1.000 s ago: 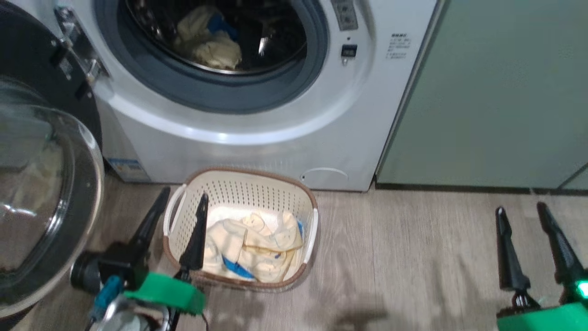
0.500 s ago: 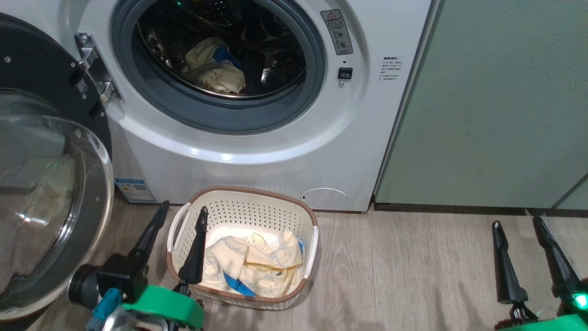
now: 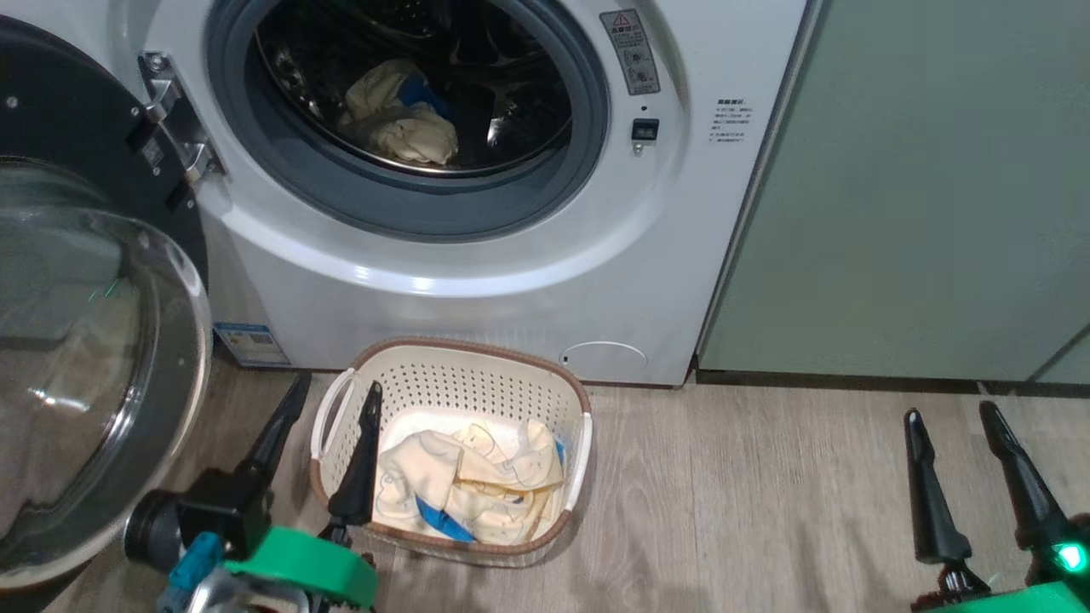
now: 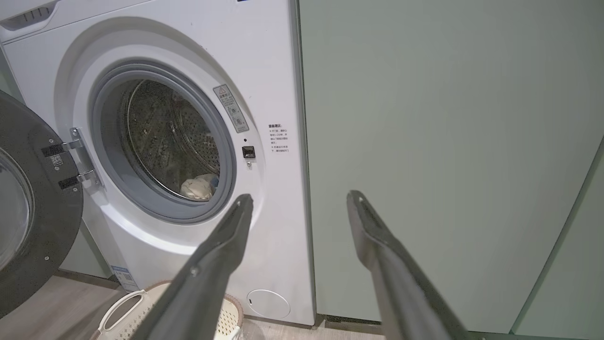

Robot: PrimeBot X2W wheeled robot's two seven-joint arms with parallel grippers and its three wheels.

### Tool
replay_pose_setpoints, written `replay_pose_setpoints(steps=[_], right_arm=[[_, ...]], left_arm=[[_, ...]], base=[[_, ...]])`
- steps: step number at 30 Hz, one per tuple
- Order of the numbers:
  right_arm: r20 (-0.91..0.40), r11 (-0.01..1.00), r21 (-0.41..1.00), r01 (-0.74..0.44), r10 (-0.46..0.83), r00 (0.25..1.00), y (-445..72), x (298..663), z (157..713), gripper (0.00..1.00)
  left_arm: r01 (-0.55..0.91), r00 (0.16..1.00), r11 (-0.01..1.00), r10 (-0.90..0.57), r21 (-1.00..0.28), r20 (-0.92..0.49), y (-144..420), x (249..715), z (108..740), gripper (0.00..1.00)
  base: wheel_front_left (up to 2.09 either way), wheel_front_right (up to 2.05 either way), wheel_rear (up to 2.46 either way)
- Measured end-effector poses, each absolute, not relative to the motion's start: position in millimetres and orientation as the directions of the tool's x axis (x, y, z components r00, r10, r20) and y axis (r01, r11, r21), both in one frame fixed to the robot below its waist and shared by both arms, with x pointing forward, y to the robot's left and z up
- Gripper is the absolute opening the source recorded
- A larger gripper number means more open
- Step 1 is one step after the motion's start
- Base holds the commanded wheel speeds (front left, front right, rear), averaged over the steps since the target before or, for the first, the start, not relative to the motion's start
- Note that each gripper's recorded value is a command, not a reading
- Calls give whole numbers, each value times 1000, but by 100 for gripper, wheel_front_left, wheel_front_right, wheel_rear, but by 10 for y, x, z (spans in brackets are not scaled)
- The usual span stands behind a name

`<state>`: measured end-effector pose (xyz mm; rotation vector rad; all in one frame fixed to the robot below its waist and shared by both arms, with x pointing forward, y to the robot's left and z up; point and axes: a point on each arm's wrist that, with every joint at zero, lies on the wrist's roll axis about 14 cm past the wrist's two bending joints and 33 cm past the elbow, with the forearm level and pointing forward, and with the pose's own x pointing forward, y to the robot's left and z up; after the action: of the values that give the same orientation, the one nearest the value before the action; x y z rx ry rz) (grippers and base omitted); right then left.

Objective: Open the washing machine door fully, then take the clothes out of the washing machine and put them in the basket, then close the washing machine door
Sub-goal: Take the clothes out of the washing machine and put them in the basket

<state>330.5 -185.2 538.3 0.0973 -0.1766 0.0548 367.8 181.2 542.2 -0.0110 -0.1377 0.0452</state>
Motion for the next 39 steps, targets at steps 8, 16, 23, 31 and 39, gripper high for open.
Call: replay_pose_setpoints(steps=[8,16,23,31,39], right_arm=[[160,994,93,-62,47,986,-1850,3333,5330,100],[131,993,96,-67,54,990,-1824,3427,5243,100],[110,995,81,-62,53,993,-1864,3665,5160,100],[72,997,71,-38,33,997,-1944,4000,4966,100],[23,997,79,-6,4,1000,-2007,4246,4710,100]], left_arm=[[-28,994,999,31,-35,108,1753,3743,5324,100],[26,996,999,-23,-34,83,1607,4070,5242,100],[126,991,992,-125,-12,52,1352,4568,5099,100],[192,981,979,-189,73,-38,1250,5265,4731,100],[254,965,954,-238,162,-114,1131,5936,4379,100]], base=[[0,0,0],[0,0,0],[0,0,0],[0,0,0],[0,0,0]])
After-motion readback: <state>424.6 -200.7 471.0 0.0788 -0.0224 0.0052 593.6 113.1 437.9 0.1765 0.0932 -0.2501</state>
